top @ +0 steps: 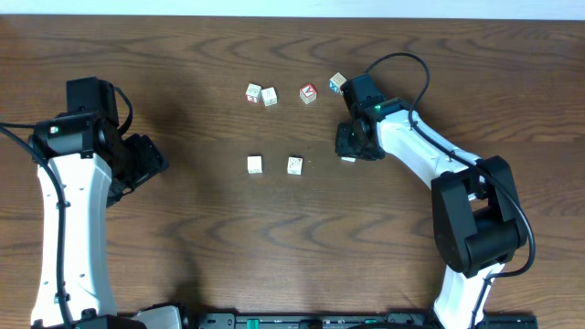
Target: Lift 3 blocks
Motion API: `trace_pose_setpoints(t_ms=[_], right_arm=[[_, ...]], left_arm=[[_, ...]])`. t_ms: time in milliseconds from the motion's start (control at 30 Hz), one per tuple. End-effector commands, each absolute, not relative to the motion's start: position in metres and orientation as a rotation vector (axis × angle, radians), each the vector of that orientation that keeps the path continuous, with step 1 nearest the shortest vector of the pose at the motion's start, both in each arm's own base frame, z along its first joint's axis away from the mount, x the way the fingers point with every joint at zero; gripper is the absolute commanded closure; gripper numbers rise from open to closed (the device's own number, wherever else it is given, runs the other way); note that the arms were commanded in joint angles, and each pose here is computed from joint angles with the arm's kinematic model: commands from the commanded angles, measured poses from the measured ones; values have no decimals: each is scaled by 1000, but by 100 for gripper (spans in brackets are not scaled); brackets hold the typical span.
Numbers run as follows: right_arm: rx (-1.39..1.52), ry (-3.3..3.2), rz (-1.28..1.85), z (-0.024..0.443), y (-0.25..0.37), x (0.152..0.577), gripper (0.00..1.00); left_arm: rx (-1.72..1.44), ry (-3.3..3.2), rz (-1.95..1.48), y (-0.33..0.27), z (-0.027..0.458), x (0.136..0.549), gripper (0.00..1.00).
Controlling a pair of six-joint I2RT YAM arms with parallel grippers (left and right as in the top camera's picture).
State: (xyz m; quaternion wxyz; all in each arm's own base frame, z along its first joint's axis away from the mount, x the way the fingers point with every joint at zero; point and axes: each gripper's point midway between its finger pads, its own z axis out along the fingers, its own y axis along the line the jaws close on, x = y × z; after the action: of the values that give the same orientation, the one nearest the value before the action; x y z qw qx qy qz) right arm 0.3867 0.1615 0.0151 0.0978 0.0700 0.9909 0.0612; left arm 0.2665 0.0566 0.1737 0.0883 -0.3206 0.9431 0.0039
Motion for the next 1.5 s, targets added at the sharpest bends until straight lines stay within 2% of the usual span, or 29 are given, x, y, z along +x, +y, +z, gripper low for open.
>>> trace_pose_setpoints(t_ms=[0,200,433,900,1467], right_arm=[[221,2937,152,11,162,387,68],[171,2950,140,10,161,384,76],[45,3023,91,8,154,368,81],[-53,3176,-6,7,138,330,80],[86,3148,54,7,114,349,78]], left_arm=[[-968,2786,17,59,179,268,23],[-968,2785,17,59,179,268,23],[-968,2786,17,59,179,268,23],[-968,2786,17,59,179,268,23],[-968,2785,17,59,179,268,23]])
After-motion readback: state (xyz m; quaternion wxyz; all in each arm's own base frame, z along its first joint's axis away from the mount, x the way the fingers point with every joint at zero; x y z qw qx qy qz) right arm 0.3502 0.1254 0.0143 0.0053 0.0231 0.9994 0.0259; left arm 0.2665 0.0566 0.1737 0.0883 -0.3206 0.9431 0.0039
